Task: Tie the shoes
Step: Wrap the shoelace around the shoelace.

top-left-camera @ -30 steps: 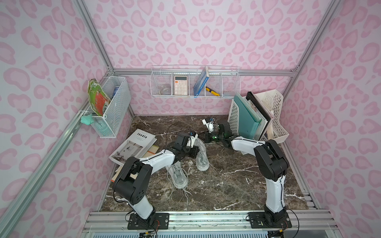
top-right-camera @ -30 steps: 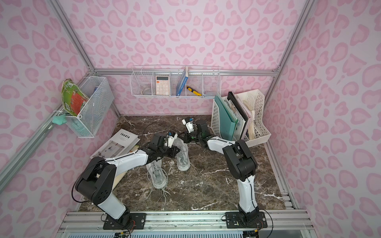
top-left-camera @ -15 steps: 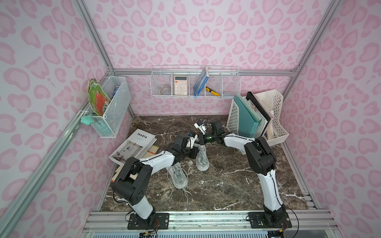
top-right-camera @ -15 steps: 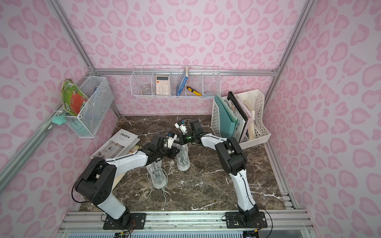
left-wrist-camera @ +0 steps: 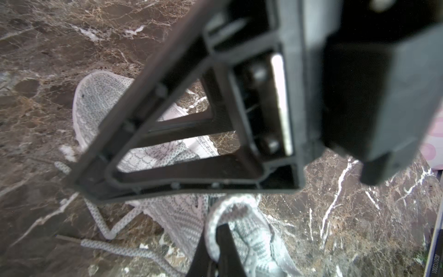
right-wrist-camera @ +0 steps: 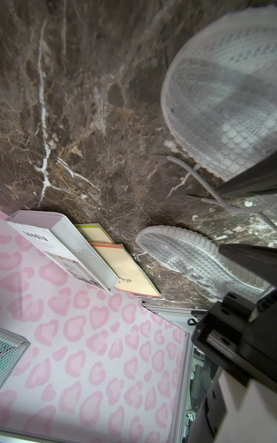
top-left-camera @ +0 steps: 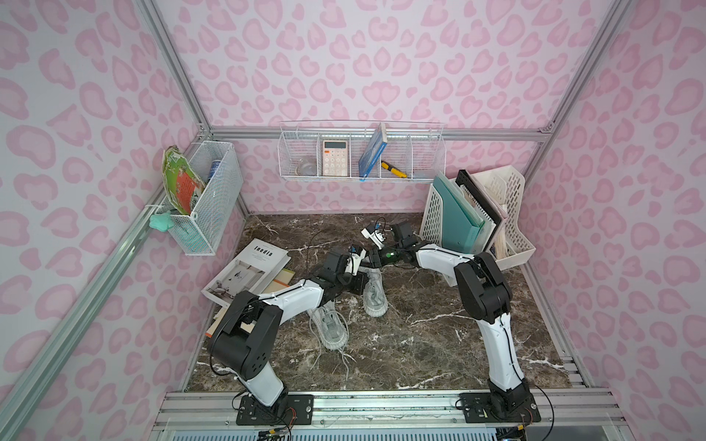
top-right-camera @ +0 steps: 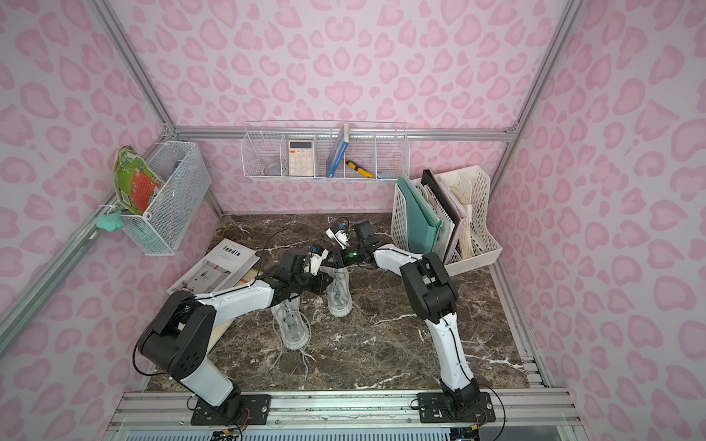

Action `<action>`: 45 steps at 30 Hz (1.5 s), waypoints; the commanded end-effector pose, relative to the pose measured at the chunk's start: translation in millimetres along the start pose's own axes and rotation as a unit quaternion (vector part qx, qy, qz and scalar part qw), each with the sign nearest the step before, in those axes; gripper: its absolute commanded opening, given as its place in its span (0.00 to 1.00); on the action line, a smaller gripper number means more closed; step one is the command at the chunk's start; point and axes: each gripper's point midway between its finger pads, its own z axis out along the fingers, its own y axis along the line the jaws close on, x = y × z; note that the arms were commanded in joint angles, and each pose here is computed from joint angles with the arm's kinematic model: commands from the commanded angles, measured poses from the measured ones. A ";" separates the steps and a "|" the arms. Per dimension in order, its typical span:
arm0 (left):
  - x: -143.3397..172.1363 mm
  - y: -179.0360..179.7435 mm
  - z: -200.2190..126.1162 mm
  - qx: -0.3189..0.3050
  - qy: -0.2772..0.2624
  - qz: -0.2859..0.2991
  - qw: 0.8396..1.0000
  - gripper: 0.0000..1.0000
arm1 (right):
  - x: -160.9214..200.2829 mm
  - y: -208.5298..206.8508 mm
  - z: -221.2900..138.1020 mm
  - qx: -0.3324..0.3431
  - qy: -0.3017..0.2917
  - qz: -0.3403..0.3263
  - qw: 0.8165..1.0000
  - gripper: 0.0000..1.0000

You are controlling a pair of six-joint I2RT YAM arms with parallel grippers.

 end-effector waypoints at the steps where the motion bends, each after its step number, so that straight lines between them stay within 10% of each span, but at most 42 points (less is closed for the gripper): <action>1: -4.9 -1.7 -0.5 0.003 -0.007 0.002 1.000 0.00 | -14.3 -4.5 -21.3 0.023 -0.036 -0.006 0.999 0.36; 8: -5.2 -2.3 0.9 0.006 -0.006 0.004 1.000 0.00 | -4.4 -3.1 -82.5 0.065 -0.103 -0.019 0.992 0.41; 25: -6.3 -5.5 -0.6 0.013 -0.004 0.006 1.000 0.00 | 27.0 40.7 -39.9 0.013 -0.066 -0.102 0.993 0.55; 45: -5.4 -5.6 0.7 0.015 -0.001 0.005 1.000 0.00 | 28.6 45.9 -26.9 -0.006 -0.052 -0.104 0.993 0.06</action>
